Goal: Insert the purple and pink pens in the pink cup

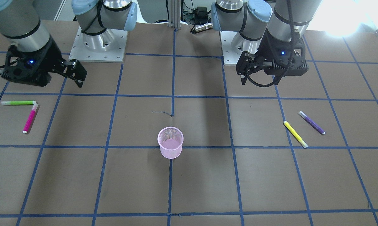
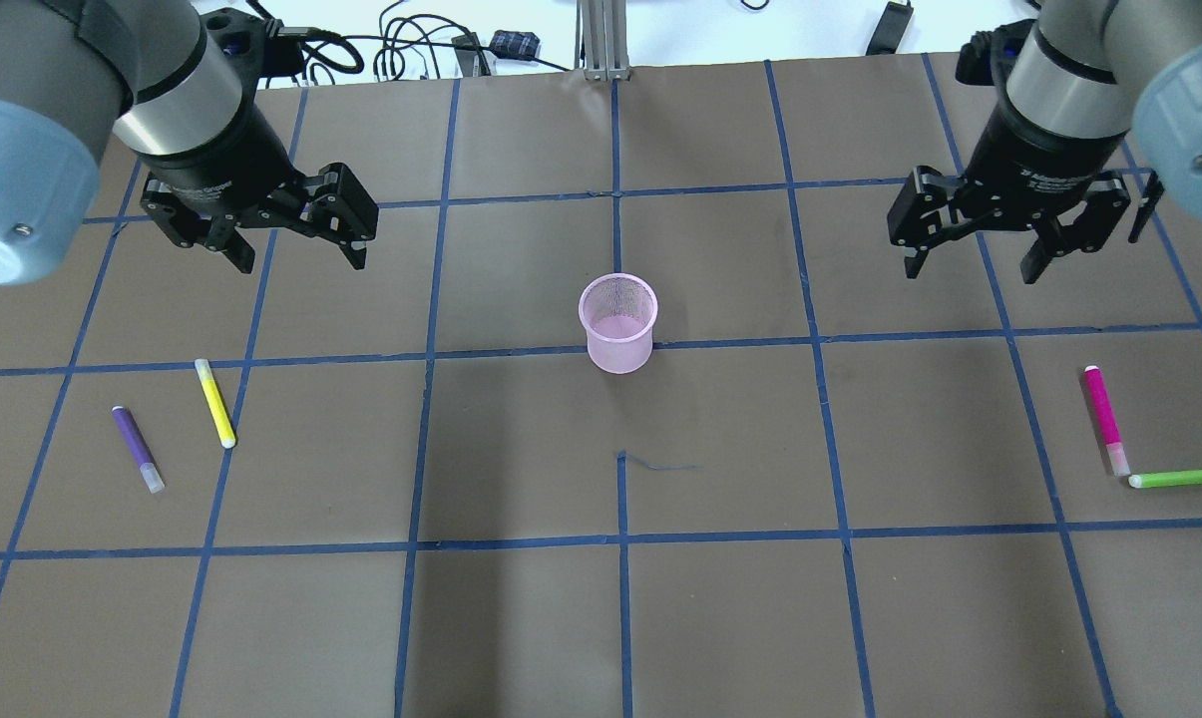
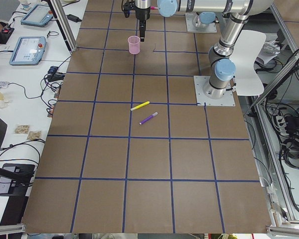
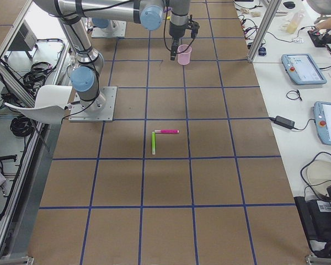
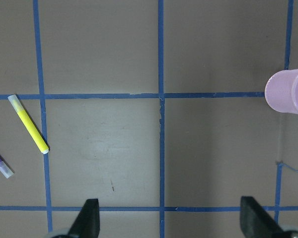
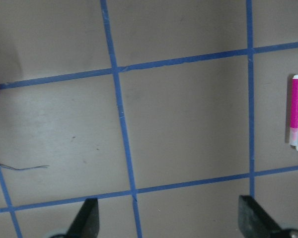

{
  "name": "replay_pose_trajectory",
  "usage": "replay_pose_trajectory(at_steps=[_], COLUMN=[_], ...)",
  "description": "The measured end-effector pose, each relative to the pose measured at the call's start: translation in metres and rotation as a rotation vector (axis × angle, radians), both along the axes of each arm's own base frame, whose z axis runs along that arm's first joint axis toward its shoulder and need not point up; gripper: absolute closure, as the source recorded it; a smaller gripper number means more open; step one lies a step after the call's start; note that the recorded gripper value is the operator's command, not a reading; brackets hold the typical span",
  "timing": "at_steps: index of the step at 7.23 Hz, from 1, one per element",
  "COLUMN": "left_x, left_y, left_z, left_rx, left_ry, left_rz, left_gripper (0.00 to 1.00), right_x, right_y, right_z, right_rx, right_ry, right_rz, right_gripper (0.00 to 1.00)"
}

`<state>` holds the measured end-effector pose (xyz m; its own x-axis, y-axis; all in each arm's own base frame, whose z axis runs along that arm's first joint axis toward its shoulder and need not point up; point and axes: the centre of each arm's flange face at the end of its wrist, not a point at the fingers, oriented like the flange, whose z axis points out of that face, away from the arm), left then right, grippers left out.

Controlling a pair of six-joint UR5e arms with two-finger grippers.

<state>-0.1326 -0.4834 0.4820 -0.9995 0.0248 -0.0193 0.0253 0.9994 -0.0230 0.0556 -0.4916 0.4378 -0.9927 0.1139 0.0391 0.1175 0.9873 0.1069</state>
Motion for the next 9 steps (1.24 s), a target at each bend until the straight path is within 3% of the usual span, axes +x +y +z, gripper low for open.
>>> replay_pose_trajectory(at_steps=[1, 3, 5, 6, 9], left_x=[0.006, 0.050, 0.105, 0.136, 0.231], left_y=[-0.001, -0.009, -0.015, -0.016, -0.012], left_z=[0.000, 0.001, -0.001, -0.003, -0.036], left_rx=[0.001, 0.007, 0.020, 0.028, 0.068], left_ry=[-0.003, -0.004, -0.003, 0.000, 0.040], left_rz=[-0.042, -0.088, -0.173, -0.234, -0.446], left_gripper=[0.00, 0.00, 0.00, 0.00, 0.00], right_x=[-0.043, -0.126, -0.207, -0.229, -0.247], right_y=[-0.009, -0.032, -0.031, -0.027, -0.028], right_z=[-0.026, -0.091, -0.147, -0.171, -0.225], right_rx=[0.033, -0.008, 0.016, 0.039, 0.105], right_ry=[-0.014, -0.006, 0.002, -0.005, -0.013], right_rz=[0.010, 0.053, 0.043, 0.025, 0.013], right_gripper=[0.00, 0.00, 0.01, 0.22, 0.39])
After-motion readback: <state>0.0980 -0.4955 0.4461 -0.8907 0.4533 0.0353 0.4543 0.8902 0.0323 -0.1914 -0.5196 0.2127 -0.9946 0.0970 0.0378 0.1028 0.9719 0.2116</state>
